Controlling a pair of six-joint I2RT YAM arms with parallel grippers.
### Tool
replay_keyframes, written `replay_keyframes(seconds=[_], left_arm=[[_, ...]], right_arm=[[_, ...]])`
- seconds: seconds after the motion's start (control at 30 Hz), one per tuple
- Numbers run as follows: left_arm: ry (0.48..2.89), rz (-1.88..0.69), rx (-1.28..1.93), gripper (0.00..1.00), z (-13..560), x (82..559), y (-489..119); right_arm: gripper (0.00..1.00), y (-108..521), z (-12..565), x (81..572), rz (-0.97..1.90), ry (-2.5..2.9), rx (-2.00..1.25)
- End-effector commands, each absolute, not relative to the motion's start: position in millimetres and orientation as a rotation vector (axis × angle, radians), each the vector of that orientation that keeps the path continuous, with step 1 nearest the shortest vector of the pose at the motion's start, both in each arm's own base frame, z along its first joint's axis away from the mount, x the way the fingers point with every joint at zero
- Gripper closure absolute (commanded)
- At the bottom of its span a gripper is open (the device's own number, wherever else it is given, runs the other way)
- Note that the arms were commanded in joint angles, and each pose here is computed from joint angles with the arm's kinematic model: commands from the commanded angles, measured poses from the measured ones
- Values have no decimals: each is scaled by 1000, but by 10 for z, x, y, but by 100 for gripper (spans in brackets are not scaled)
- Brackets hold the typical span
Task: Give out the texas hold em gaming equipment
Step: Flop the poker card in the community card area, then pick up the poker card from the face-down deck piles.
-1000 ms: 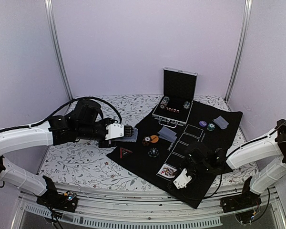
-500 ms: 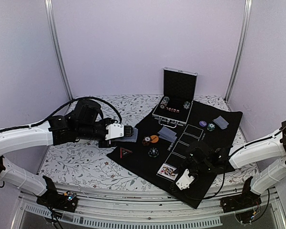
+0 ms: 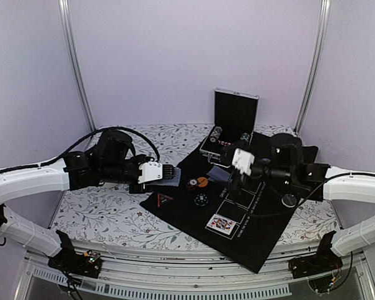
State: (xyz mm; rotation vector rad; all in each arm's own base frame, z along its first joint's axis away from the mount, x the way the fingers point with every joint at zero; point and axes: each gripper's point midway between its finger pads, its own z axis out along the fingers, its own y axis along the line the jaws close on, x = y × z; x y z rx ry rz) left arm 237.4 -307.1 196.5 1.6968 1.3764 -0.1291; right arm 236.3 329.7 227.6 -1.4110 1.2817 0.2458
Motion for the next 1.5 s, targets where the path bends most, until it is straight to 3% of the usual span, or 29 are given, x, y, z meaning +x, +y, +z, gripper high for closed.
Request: replay_keyframes(seconds=[0.0,0.2,0.47,0.93,1.23,1.47], left_arm=[[1343,-142,1692,51,2034,2323,-3116],[1343,-141,1688,51,2046,2325,-3114],[1341,-139,1684,51,2055,2330,-3114],[1338,-131,1676,51,2068,2342,-3115],[1339,-129,1675,51,2069,2347,-3111],[1340,-129,1675,51,2068,2347,-3111]], right_arm=[[1,3531,3191,2490,911,1538,-843],[1,4037,3085,2541,1353,1848,-652],[4,4394,2759,2421,1487,2016,-703],[9,4721,2283,2265,1520,2161,-806],[29,4617,2170,2319,1412,2229,-790],[37,4511,2247,2335,1361,2234,-784]])
